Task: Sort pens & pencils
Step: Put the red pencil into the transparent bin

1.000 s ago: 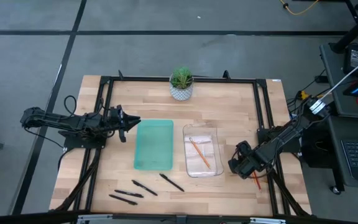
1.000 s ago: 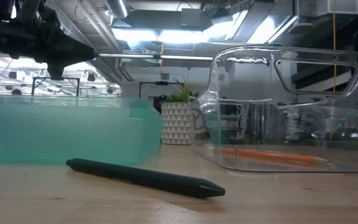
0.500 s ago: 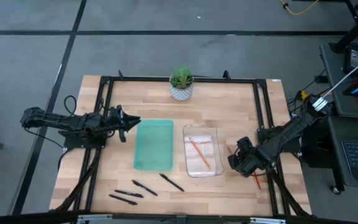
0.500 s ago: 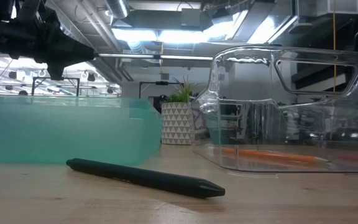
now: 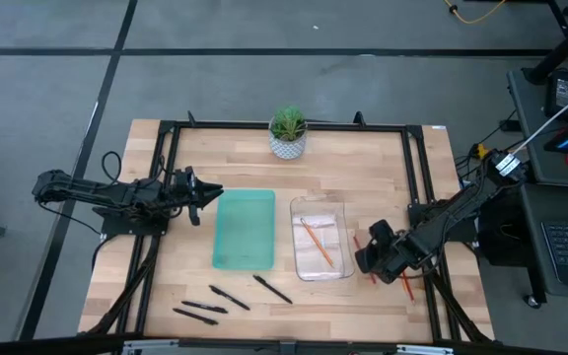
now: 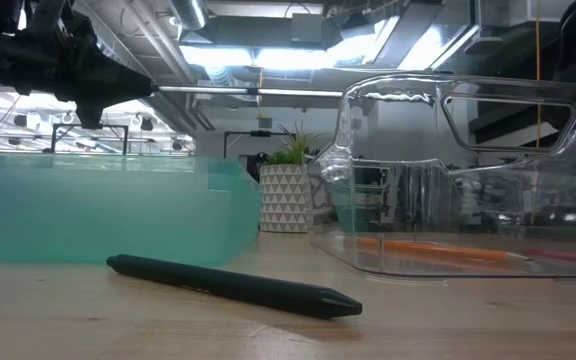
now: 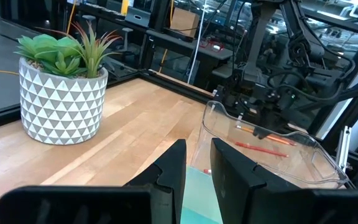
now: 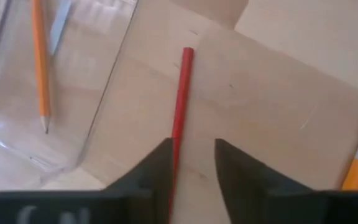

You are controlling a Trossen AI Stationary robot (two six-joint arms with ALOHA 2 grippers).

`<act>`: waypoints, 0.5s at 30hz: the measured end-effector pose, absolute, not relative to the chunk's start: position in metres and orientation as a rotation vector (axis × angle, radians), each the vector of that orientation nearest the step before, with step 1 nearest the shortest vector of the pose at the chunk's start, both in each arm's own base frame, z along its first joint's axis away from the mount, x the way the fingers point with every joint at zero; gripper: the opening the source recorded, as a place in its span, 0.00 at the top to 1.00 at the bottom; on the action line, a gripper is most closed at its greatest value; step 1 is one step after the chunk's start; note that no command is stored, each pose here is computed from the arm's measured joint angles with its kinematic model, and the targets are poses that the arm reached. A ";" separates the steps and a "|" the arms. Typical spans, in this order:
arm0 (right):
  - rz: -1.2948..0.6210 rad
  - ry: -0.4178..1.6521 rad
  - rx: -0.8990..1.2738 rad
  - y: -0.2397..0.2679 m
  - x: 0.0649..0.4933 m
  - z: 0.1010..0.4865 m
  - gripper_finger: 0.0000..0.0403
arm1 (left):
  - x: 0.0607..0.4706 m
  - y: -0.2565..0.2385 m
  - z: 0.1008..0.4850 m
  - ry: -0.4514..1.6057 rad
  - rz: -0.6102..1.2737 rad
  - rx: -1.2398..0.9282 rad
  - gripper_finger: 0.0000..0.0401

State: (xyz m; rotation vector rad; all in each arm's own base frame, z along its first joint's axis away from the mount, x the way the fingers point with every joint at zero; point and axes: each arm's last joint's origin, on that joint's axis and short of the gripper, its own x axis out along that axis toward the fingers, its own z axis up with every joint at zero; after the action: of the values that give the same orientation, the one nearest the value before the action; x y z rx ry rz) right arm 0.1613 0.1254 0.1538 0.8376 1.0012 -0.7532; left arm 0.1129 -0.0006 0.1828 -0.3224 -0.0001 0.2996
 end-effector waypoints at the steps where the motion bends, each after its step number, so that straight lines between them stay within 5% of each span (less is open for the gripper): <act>1: -0.742 1.002 0.819 0.126 0.161 0.154 0.64 | 0.113 -0.001 0.183 0.000 0.300 -0.322 0.83; 7: -0.607 1.031 0.721 0.135 0.159 0.155 0.51 | 0.113 -0.001 0.183 0.000 0.300 -0.323 0.83; 15: -0.465 1.065 0.720 0.159 0.151 0.151 0.52 | 0.113 -0.001 0.183 0.000 0.300 -0.324 0.83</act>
State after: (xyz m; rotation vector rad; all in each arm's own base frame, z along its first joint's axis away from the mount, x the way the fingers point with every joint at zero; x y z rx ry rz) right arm 0.1512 0.1587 0.1514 0.7197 1.0654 -0.4646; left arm 0.1129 -0.0006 0.1828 -0.3236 -0.0004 0.2996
